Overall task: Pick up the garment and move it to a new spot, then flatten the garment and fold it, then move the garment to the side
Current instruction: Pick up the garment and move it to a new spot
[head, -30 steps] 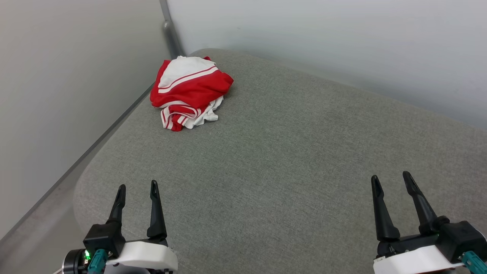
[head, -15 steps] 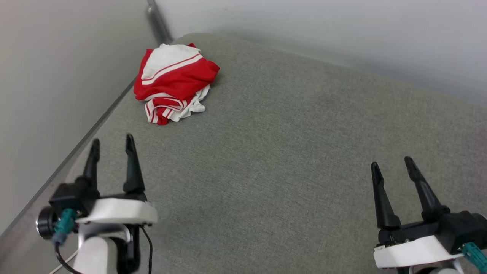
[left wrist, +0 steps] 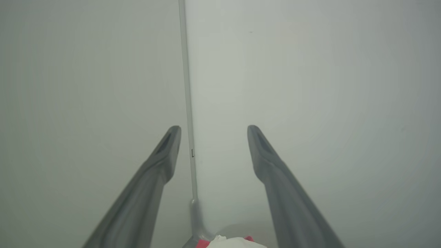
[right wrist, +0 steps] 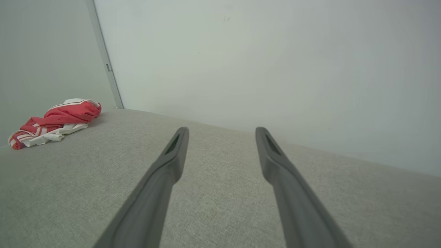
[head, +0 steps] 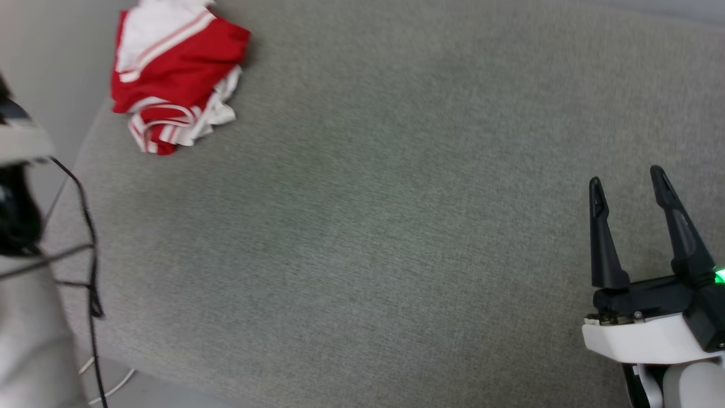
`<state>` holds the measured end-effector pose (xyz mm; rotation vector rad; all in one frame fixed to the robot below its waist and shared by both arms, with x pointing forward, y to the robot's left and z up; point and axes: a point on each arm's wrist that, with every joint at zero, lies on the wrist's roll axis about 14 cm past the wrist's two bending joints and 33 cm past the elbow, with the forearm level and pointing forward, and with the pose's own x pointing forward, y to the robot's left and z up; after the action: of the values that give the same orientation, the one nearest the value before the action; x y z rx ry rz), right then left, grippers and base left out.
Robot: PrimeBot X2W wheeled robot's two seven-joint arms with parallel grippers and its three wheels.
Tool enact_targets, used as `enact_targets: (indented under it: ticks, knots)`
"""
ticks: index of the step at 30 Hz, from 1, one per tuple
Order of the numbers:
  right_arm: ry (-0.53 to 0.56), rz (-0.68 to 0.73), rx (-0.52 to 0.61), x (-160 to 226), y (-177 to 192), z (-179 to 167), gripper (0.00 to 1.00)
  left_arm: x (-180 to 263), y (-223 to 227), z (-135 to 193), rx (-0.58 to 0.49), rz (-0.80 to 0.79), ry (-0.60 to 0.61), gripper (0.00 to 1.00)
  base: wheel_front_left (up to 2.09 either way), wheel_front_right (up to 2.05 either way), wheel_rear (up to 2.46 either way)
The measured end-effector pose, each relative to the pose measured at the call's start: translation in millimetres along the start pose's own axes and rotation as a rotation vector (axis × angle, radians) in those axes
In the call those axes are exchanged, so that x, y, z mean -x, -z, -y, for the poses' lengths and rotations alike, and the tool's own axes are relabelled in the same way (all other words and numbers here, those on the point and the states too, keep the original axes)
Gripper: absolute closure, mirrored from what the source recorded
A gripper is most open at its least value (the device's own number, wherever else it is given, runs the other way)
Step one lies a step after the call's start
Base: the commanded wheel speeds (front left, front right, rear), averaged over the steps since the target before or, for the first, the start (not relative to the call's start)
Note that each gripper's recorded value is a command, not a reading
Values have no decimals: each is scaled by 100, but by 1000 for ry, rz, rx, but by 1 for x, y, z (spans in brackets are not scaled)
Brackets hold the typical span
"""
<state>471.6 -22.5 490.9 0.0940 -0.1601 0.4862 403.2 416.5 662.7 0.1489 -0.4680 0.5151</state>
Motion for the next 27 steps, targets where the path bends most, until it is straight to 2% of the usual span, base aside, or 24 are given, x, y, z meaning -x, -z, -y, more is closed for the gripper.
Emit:
enact_targets:
  ticks: [4,10,17,20,27]
  knots:
    - [31,-9,10,-2,12,14,0,-38,11,2,-44,-1,34,0,0,0,0]
    - [69,-20,30,-2,25,32,0,-71,62,13,-82,-165,98,0,0,0,0]
    - [92,-51,53,0,44,47,0,-67,143,34,-100,-568,196,0,0,0,0]
    - [97,-65,60,1,52,53,0,-45,181,39,-139,-783,242,0,0,0,0]
    - [104,-98,84,6,68,63,0,11,240,43,-115,-1219,282,0,0,0,0]
